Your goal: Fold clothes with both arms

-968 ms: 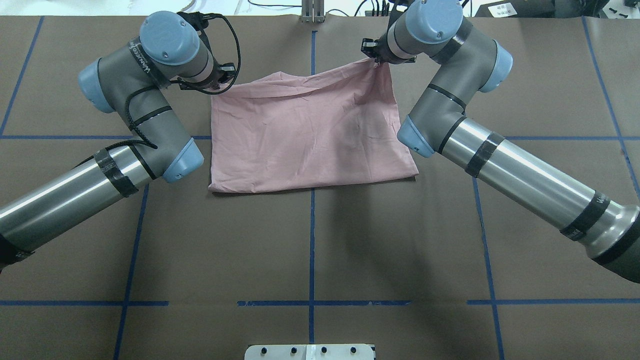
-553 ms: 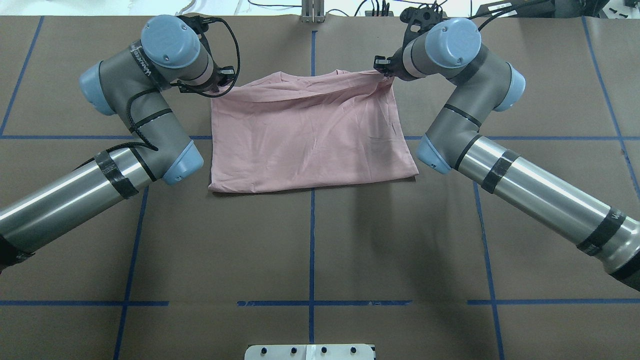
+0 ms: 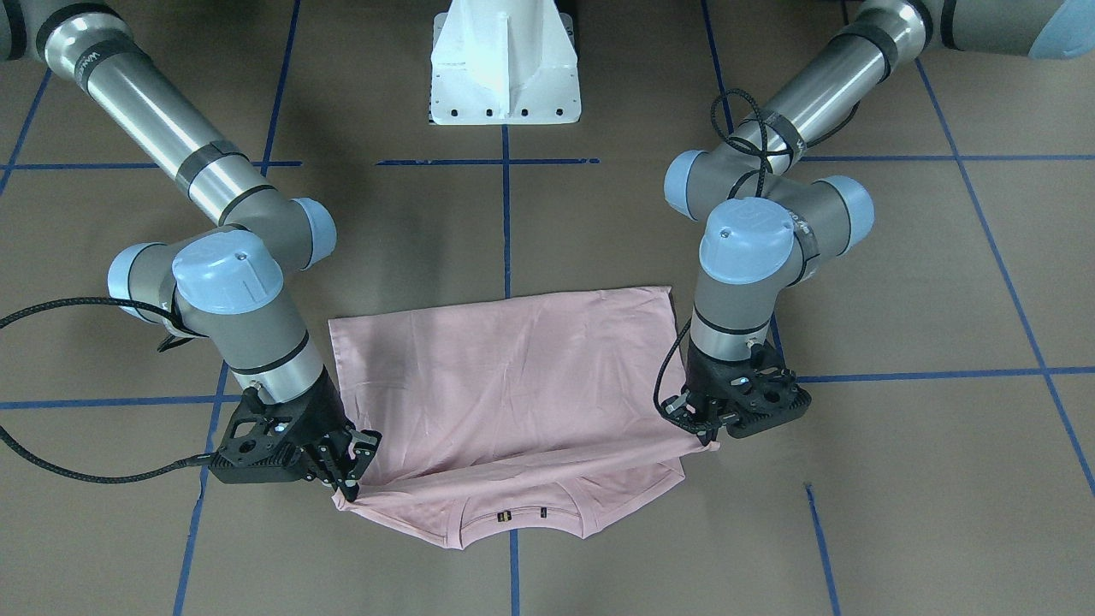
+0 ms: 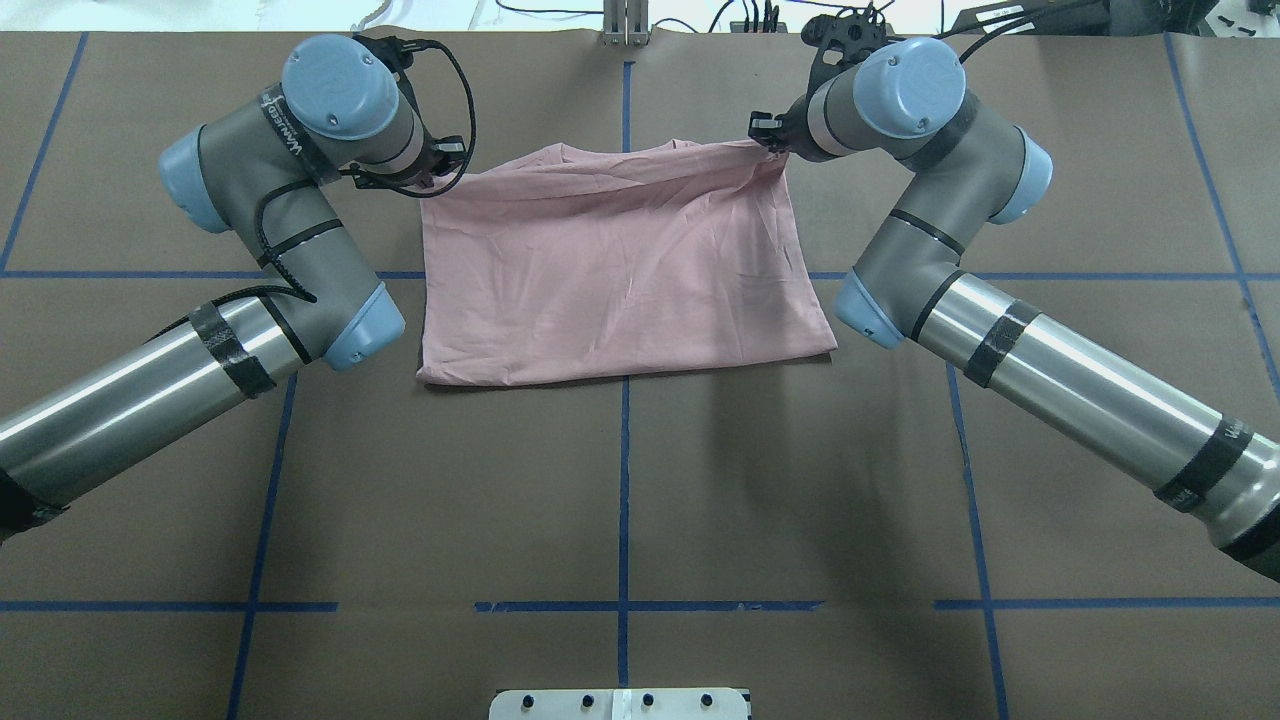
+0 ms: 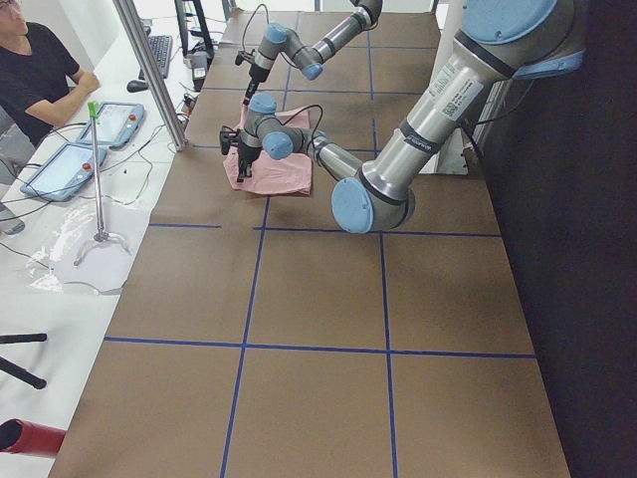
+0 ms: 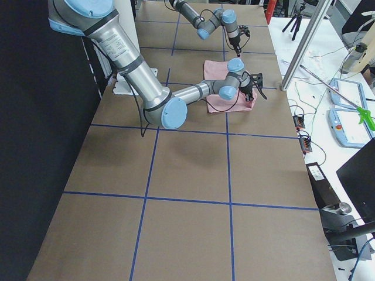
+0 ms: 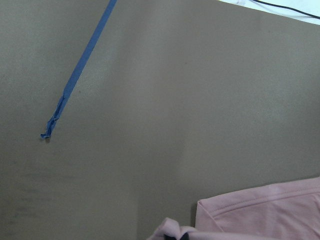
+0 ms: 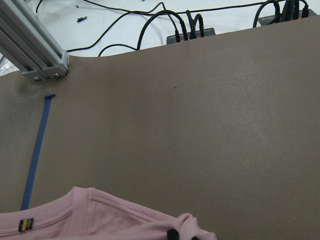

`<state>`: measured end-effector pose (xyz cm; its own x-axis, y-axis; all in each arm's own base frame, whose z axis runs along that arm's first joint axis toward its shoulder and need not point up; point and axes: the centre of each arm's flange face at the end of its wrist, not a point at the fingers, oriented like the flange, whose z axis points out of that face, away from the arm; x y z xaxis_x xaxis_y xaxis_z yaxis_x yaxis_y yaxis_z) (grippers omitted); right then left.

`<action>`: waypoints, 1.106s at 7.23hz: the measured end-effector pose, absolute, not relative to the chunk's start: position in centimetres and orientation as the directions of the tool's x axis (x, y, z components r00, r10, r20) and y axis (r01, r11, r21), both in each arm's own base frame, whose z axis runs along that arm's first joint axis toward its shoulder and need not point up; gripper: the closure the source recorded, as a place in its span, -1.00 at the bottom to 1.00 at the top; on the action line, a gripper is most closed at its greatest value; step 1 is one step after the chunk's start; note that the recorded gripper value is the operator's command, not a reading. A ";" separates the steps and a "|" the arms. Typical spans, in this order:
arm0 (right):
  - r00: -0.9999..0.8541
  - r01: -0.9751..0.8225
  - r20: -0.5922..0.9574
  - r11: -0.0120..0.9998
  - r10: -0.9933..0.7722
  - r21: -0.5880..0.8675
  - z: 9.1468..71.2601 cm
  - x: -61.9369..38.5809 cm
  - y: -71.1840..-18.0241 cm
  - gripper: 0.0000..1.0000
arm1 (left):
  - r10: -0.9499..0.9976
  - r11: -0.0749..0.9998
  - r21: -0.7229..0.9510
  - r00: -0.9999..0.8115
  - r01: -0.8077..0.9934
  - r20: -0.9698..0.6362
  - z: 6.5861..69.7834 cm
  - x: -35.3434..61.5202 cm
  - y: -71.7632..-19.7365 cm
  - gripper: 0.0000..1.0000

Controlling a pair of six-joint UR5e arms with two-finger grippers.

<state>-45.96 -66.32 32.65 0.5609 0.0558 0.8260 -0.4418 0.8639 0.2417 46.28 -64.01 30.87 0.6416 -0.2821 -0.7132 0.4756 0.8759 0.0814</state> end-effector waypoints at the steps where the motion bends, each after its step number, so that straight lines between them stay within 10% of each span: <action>1: 0.570 -0.438 0.820 0.864 0.053 0.249 33.1 -46.0 -66.2 -1.00 | -0.282 0.876 0.081 0.641 0.475 -0.714 30.9 46.4 -63.9 -1.00; 8: 0.602 -0.272 0.797 0.951 0.048 0.149 31.9 -43.9 -58.5 -1.00 | -0.244 0.873 0.099 0.603 0.478 -0.760 28.2 44.2 -61.5 -1.00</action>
